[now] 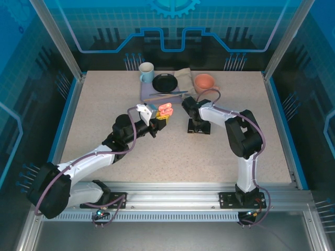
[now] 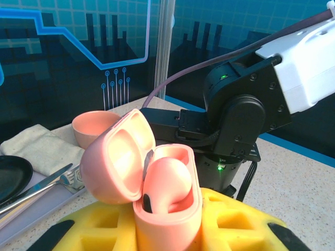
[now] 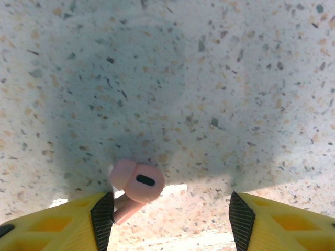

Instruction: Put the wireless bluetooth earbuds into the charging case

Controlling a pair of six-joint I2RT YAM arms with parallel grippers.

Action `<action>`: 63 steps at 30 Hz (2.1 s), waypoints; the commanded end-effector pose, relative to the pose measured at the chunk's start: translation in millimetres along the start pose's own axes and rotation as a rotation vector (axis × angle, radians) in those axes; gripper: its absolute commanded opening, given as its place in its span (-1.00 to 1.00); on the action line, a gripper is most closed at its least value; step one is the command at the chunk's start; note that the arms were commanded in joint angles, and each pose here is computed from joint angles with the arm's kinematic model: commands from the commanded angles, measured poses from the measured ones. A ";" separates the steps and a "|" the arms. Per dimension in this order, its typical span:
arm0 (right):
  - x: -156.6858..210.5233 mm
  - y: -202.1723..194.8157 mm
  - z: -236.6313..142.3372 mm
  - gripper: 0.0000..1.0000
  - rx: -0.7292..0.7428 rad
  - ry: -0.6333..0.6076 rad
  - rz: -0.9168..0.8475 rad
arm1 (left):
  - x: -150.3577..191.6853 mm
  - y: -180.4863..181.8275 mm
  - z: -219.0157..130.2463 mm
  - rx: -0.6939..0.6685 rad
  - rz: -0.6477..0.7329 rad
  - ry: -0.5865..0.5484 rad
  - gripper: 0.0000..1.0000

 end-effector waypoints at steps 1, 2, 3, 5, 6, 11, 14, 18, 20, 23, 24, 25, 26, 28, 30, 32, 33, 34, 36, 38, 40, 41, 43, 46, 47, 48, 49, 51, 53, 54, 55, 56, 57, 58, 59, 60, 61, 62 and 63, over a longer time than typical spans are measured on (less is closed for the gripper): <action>6.8 -8.8 -10.1 0.27 0.021 -0.002 -0.002 | -16.7 -1.6 2.3 0.019 0.009 -0.057 -1.00; 7.3 -9.7 -11.2 0.27 0.018 -0.002 0.000 | -16.7 -1.3 2.2 0.018 0.008 -0.057 -1.00; 7.5 -10.3 -12.2 0.27 0.014 -0.001 0.002 | -16.8 -1.7 2.2 0.020 0.008 -0.057 -1.00; 6.3 -8.1 -18.4 0.26 -0.032 -0.016 0.001 | -17.0 -1.8 2.2 0.020 0.008 -0.058 -1.00; 5.5 -6.7 -21.5 0.27 -0.050 -0.023 0.003 | -17.0 -1.7 2.1 0.020 0.008 -0.058 -1.00; -4.5 -1.0 -33.6 0.27 -0.092 -0.045 0.010 | -16.7 -1.3 1.7 0.017 0.009 -0.058 -1.00; -11.5 1.2 -30.3 0.27 -0.083 -0.034 0.032 | -15.8 -1.5 1.4 0.017 0.008 -0.055 -1.00; -19.3 5.2 -21.2 0.25 -0.066 -0.024 0.044 | -16.4 -1.4 1.7 0.018 0.007 -0.057 -1.00; -20.7 7.4 -13.7 0.24 -0.050 -0.005 0.038 | -16.6 -1.3 1.7 0.017 0.007 -0.057 -1.00; -20.5 8.0 -6.6 0.23 -0.034 0.008 0.038 | -17.5 -1.4 1.7 0.017 0.009 -0.060 -1.00; -20.3 7.7 -4.5 0.23 -0.031 0.012 0.040 | -17.6 -1.8 1.6 0.018 0.010 -0.060 -1.00; -20.1 7.5 -3.3 0.23 -0.029 0.013 0.041 | -17.5 -1.4 1.8 0.017 0.011 -0.060 -1.00; -19.3 7.4 -1.6 0.23 -0.023 0.016 0.039 | -18.4 -1.6 1.8 0.018 0.011 -0.063 -1.00; -18.5 6.5 1.4 0.23 -0.013 0.022 0.039 | -17.1 -1.4 2.5 0.019 0.007 -0.060 -1.00; -17.9 6.4 4.0 0.22 -0.008 0.027 0.037 | -16.8 -1.0 2.7 0.018 0.007 -0.060 -1.00; -17.1 5.9 6.9 0.21 -0.002 0.033 0.036 | -16.5 -0.9 3.5 0.020 0.007 -0.059 -1.00; -16.8 5.4 8.1 0.21 -0.001 0.036 0.037 | -16.8 -1.3 3.7 0.022 0.006 -0.060 -1.00; -16.7 4.8 8.6 0.20 0.000 0.038 0.039 | -16.6 -1.0 4.2 0.021 0.005 -0.058 -1.00; -16.2 4.5 9.7 0.20 0.001 0.040 0.038 | -16.6 -0.8 4.6 0.021 0.005 -0.057 -1.00; -16.4 3.7 9.9 0.20 0.000 0.041 0.041 | -17.0 -0.8 4.8 0.022 0.005 -0.058 -1.00; -16.3 4.3 10.1 0.20 -0.001 0.042 0.038 | -17.0 -0.6 5.1 0.022 0.004 -0.056 -1.00; -15.9 4.1 10.4 0.19 0.000 0.044 0.036 | -16.9 -1.0 5.2 0.023 0.006 -0.056 -1.00; -16.2 3.7 10.4 0.19 0.002 0.044 0.037 | -17.4 -0.9 5.3 0.023 0.005 -0.057 -1.00; -16.4 3.5 10.2 0.18 0.002 0.046 0.038 | -17.8 -1.0 5.3 0.023 0.007 -0.056 -1.00; -16.5 3.9 9.5 0.17 0.000 0.045 0.037 | -17.1 -0.5 5.5 0.022 0.007 -0.054 -1.00; -16.2 3.3 9.7 0.17 0.002 0.045 0.039 | -17.6 -0.7 5.4 0.022 0.007 -0.056 -1.00; -16.2 3.4 8.8 0.17 0.001 0.044 0.039 | -17.6 -0.8 5.4 0.023 0.006 -0.056 -1.00; -15.3 3.4 8.6 0.17 0.002 0.045 0.038 | -17.3 -0.6 5.7 0.023 0.006 -0.055 -1.00; -15.9 3.9 7.9 0.15 0.002 0.041 0.038 | -17.2 -0.6 5.5 0.023 0.005 -0.056 -1.00; -15.5 4.2 8.0 0.16 0.004 0.041 0.036 | -16.8 -0.6 5.4 0.023 0.006 -0.056 -1.00; -15.7 4.4 8.0 0.15 0.004 0.041 0.036 | -16.8 -0.6 5.4 0.023 0.006 -0.056 -1.00; -15.6 4.4 8.6 0.14 0.006 0.042 0.036 | -16.8 -0.8 5.5 0.023 0.006 -0.056 -1.00; -15.9 4.4 8.8 0.13 0.008 0.040 0.036 | -16.7 -0.7 5.4 0.024 0.006 -0.056 -1.00; -15.7 4.1 9.6 0.12 0.012 0.041 0.036 | -16.8 -0.8 5.4 0.023 0.006 -0.057 -1.00; -16.2 3.9 10.0 0.11 0.017 0.038 0.038 | -16.4 -0.4 5.7 0.023 0.006 -0.056 -1.00; -16.9 4.1 10.0 0.09 0.019 0.036 0.036 | -16.9 -1.0 5.7 0.025 0.007 -0.058 -1.00; -17.7 4.0 10.4 0.07 0.022 0.035 0.034 | -16.3 -0.4 6.0 0.024 0.004 -0.056 -1.00; -18.4 3.6 10.3 0.02 0.024 0.034 0.032 | -16.5 -0.6 6.0 0.024 0.006 -0.057 -1.00; -19.0 3.5 10.9 -0.02 0.027 0.034 0.031 | -16.0 -0.7 6.2 0.024 0.004 -0.056 -1.00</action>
Point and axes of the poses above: each hand's point on the last joint's axis, 136 mm out from that joint toward the fingers, its own z axis out along the fingers, its own y axis along the line the jaws close on, x = y × z, the point moved 8 cm from there along -z, back along the fingers, and after that the axes turned 3 degrees about -z, right-handed, at the moved point
